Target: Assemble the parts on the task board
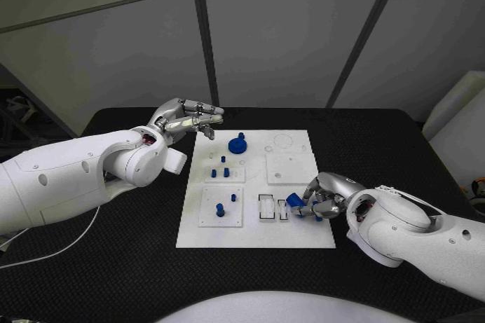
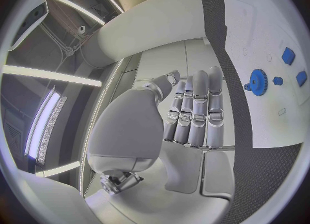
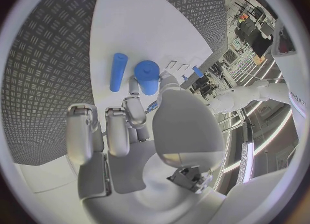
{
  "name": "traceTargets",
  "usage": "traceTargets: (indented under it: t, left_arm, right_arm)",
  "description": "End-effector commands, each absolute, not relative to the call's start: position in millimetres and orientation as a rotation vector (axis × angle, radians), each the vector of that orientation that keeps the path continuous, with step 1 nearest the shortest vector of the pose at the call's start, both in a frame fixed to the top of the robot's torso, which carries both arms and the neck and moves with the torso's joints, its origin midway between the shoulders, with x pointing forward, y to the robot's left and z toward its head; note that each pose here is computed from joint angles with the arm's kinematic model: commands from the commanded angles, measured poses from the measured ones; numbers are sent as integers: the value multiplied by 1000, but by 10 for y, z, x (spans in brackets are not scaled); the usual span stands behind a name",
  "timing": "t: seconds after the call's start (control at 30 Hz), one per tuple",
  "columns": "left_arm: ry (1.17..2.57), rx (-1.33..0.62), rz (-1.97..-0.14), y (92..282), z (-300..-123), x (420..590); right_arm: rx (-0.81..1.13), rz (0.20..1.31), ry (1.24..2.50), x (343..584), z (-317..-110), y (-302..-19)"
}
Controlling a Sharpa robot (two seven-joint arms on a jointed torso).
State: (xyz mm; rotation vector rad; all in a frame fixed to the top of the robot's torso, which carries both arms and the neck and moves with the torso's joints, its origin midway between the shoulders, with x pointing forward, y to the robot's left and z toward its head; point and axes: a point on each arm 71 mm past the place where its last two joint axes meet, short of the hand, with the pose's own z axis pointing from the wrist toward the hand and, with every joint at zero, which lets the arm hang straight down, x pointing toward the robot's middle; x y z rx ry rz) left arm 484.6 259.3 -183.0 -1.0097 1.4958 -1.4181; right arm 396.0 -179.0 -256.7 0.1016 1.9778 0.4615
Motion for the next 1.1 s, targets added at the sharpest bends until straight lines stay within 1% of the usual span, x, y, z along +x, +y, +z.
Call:
traceTargets:
  t: [0.03, 0.2, 0.43, 0.8, 0.97, 1.1]
  left_arm:
    - [1499, -1008, -1434, 2582, -1817, 4841]
    - [1499, -1009, -1432, 2589, -1817, 4839]
    - [1499, -1009, -1432, 2591, -1817, 4839]
    - [1499, -1009, -1432, 2591, -1819, 4842]
    - [1499, -1009, -1432, 2588, -1819, 4841]
    - [1500, -1008, -1434, 2584, -1820, 4842]
  right_arm:
    - [82, 416, 2020, 3931, -2639, -1793]
    - [113, 427, 1984, 3935, -2617, -1797]
    - [167, 470, 1907, 3912, -2541, -1813]
    - [258, 574, 1807, 3800, -2377, -1771]
    - [258, 612, 1801, 3758, -2337, -1704]
    - [233, 627, 1843, 3754, -2365, -1614]
